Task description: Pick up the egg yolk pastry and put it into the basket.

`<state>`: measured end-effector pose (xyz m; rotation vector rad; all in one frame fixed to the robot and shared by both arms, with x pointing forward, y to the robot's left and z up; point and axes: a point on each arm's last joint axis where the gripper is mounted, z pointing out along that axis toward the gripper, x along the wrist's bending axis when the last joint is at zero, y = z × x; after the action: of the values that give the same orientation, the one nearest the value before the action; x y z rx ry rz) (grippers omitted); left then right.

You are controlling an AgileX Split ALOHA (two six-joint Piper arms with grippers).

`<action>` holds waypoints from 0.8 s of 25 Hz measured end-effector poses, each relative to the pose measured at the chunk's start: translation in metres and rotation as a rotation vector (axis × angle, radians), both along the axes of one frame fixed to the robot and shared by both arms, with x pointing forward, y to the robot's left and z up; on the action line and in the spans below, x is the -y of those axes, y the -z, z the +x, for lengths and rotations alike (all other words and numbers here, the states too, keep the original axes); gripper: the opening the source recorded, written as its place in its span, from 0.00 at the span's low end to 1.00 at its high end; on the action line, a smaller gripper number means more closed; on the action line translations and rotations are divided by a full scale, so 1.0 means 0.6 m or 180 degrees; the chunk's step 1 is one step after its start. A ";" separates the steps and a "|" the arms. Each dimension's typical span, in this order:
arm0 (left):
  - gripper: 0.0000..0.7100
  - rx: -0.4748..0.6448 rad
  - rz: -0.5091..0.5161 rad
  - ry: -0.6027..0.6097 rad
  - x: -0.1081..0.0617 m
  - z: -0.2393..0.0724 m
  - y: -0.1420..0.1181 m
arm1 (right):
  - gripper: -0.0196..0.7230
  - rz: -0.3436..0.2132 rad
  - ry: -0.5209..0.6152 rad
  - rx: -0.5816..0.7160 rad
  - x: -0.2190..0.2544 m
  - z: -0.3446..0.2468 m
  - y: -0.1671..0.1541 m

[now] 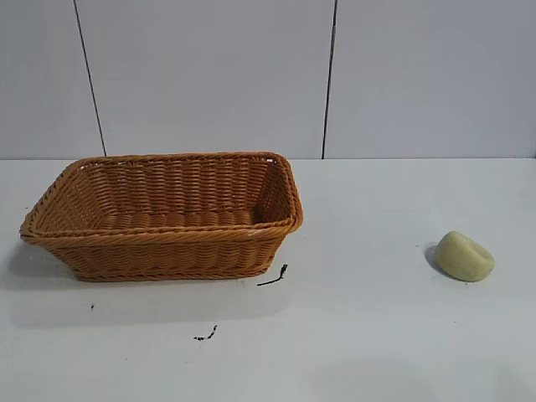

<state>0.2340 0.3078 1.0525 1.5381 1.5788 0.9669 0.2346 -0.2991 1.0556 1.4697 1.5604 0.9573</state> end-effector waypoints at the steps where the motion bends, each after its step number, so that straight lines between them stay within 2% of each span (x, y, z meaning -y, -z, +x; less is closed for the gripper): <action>1: 0.98 0.0000 0.0000 0.0000 0.000 0.000 0.000 | 0.83 0.0000 0.0000 0.0000 0.000 0.000 0.000; 12: 0.98 0.0000 0.0000 0.0000 0.000 0.000 0.000 | 0.83 0.0015 -0.0010 -0.0045 -0.001 0.004 0.000; 15: 0.98 0.0000 0.0000 0.0000 0.000 0.000 0.000 | 0.88 0.0031 -0.0016 -0.0305 -0.002 0.027 -0.008; 20: 0.98 0.0000 0.0000 0.0000 0.000 0.000 0.000 | 0.93 0.0055 0.0002 -0.1041 -0.004 0.107 -0.028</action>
<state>0.2340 0.3078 1.0525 1.5381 1.5788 0.9669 0.2988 -0.2966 1.0725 1.7038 1.7840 0.7579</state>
